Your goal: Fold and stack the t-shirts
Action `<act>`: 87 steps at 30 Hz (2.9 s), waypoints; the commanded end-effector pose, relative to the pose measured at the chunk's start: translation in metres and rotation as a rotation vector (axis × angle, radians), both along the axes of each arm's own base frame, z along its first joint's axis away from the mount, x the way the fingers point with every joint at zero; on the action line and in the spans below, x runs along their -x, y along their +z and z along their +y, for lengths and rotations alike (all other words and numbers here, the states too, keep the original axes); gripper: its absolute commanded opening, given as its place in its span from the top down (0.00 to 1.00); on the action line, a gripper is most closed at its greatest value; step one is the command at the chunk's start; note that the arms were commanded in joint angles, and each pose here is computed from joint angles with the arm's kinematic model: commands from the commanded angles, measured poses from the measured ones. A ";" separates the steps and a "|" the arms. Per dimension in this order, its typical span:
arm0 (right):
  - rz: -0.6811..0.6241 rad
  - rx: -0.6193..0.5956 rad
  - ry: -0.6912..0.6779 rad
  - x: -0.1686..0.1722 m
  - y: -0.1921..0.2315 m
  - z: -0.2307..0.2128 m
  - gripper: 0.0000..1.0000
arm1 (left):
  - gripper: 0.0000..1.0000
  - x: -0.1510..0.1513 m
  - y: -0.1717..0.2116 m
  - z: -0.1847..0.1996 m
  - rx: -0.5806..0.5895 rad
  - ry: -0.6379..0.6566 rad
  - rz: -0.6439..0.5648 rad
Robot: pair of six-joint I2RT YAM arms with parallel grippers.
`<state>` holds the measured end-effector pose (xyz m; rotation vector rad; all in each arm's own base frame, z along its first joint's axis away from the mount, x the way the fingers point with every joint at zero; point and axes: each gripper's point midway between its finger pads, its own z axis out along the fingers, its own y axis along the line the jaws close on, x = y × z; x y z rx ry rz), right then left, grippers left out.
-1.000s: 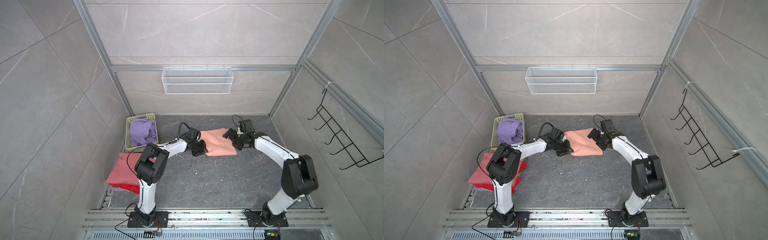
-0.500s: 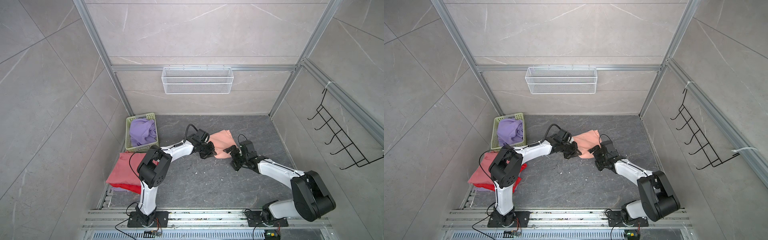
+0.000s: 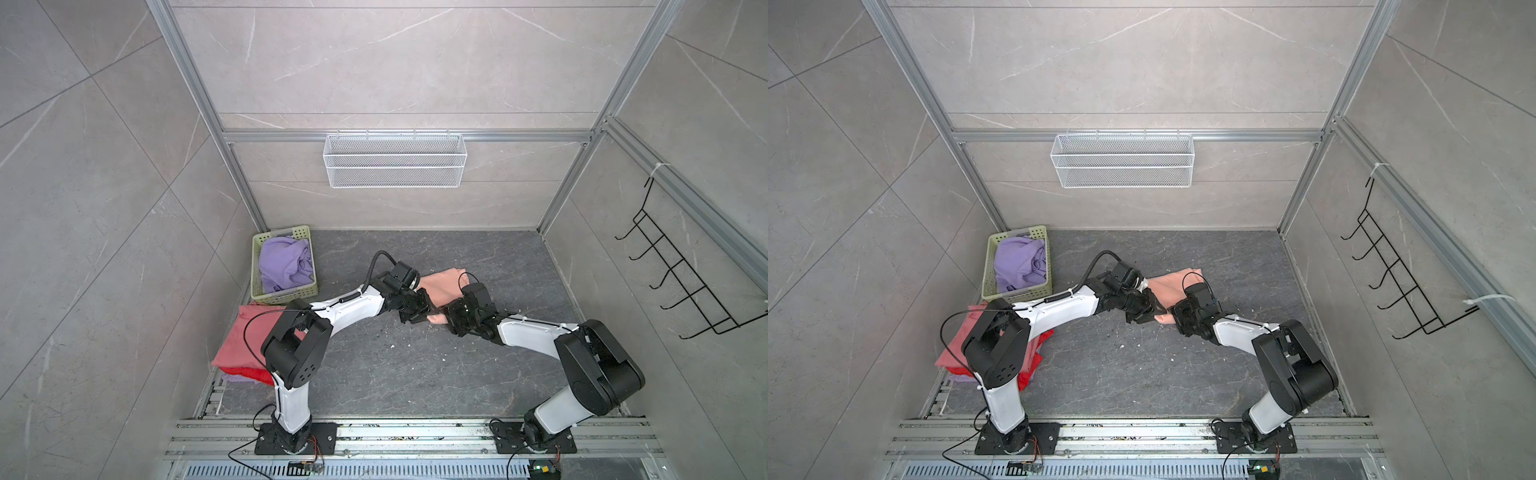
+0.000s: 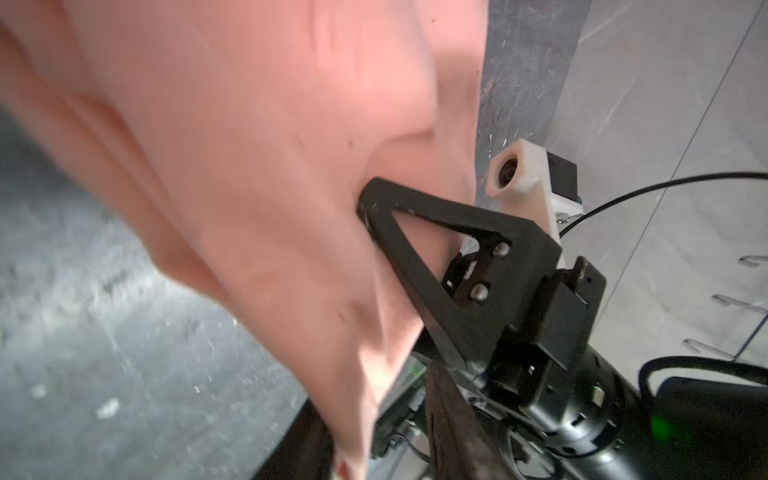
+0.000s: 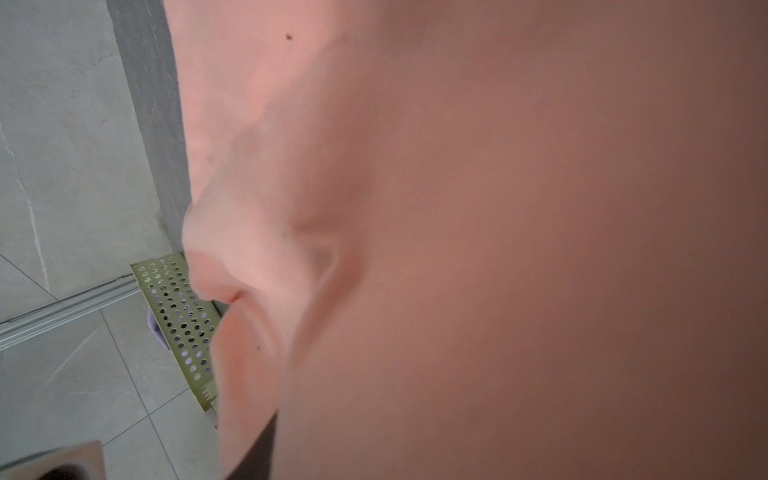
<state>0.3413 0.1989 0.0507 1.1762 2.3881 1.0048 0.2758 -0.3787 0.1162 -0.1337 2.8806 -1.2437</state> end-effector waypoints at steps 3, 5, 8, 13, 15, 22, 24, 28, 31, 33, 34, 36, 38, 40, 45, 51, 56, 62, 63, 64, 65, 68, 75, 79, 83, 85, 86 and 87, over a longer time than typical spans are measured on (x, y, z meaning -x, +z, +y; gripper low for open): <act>-0.006 0.055 -0.013 0.004 0.014 -0.009 0.81 | 0.26 0.030 0.022 0.038 -0.042 0.020 -0.052; -0.004 0.060 0.004 0.007 0.017 -0.009 0.85 | 0.14 0.032 0.023 0.050 -0.072 0.053 -0.069; -0.015 0.067 0.021 0.011 0.025 -0.010 0.86 | 0.01 0.030 0.015 0.059 -0.071 0.118 -0.049; -0.027 0.070 0.064 0.018 0.038 -0.009 0.87 | 0.00 0.002 0.003 0.047 0.032 0.233 0.009; -0.034 0.058 0.071 0.020 0.042 -0.008 0.87 | 0.00 -0.007 -0.005 0.037 0.056 0.245 0.045; -0.044 0.040 0.081 0.021 0.046 -0.006 0.87 | 0.00 -0.035 -0.019 0.006 0.190 0.336 0.139; -0.047 0.034 0.078 0.020 0.046 -0.005 0.87 | 0.00 -0.041 -0.021 0.001 0.218 0.359 0.151; -0.051 0.023 0.081 0.019 0.049 -0.003 0.88 | 0.00 -0.046 -0.024 -0.010 0.279 0.374 0.194; -0.064 0.010 0.082 0.016 0.054 0.000 0.87 | 0.01 -0.045 -0.031 -0.013 0.296 0.388 0.230; -0.069 0.002 0.087 0.016 0.056 0.001 0.88 | 0.03 -0.048 -0.033 -0.016 0.326 0.406 0.242; -0.074 -0.002 0.091 0.015 0.058 0.002 0.88 | 0.03 -0.050 -0.033 -0.017 0.353 0.425 0.254; -0.077 -0.001 0.095 0.015 0.059 0.003 0.88 | 0.05 -0.055 -0.030 -0.022 0.406 0.438 0.262; -0.071 -0.003 0.098 0.015 0.057 0.003 0.88 | 0.08 -0.056 -0.029 -0.028 0.445 0.436 0.272; -0.070 -0.014 0.094 0.015 0.056 0.004 0.88 | 0.11 -0.056 -0.026 -0.033 0.462 0.424 0.278; -0.079 -0.027 0.095 0.014 0.059 0.006 0.89 | 0.34 -0.055 -0.026 -0.036 0.463 0.416 0.278; -0.073 -0.022 0.137 0.017 0.056 0.010 0.87 | 0.85 -0.053 -0.021 -0.031 0.375 0.375 0.212; -0.058 -0.004 0.223 0.027 0.056 0.014 0.40 | 1.00 -0.045 -0.011 -0.023 0.217 0.207 0.132; -0.073 0.042 0.370 0.048 0.078 0.015 0.25 | 1.00 -0.029 -0.006 0.027 -0.072 0.005 0.028; -0.074 0.054 0.385 0.053 0.083 0.012 0.19 | 1.00 -0.025 -0.005 0.038 -0.144 -0.042 0.003; -0.083 0.067 0.387 0.055 0.089 0.009 0.15 | 1.00 -0.017 -0.007 0.056 -0.255 -0.090 -0.008; -0.082 0.078 0.388 0.060 0.093 0.006 0.13 | 1.00 -0.011 -0.006 0.068 -0.325 -0.134 -0.020; -0.105 0.135 0.356 0.063 0.106 -0.008 0.09 | 1.00 -0.001 -0.005 0.114 -0.557 -0.220 -0.049; -0.174 0.241 0.305 0.036 0.135 -0.025 0.07 | 1.00 -0.001 0.029 0.197 -0.950 -0.256 -0.179; -0.189 0.246 0.300 0.012 0.142 -0.025 0.06 | 1.00 0.000 0.061 0.225 -1.034 -0.215 -0.278; -0.192 0.234 0.272 -0.008 0.141 -0.025 0.06 | 1.00 0.018 0.096 0.247 -1.027 -0.201 -0.314; -0.185 0.232 0.256 -0.018 0.138 -0.027 0.06 | 1.00 0.032 0.112 0.262 -1.027 -0.178 -0.316; -0.183 0.232 0.252 -0.021 0.138 -0.027 0.06 | 1.00 0.038 0.117 0.270 -1.037 -0.169 -0.309; -0.179 0.231 0.248 -0.025 0.137 -0.027 0.06 | 1.00 0.045 0.121 0.280 -1.045 -0.152 -0.300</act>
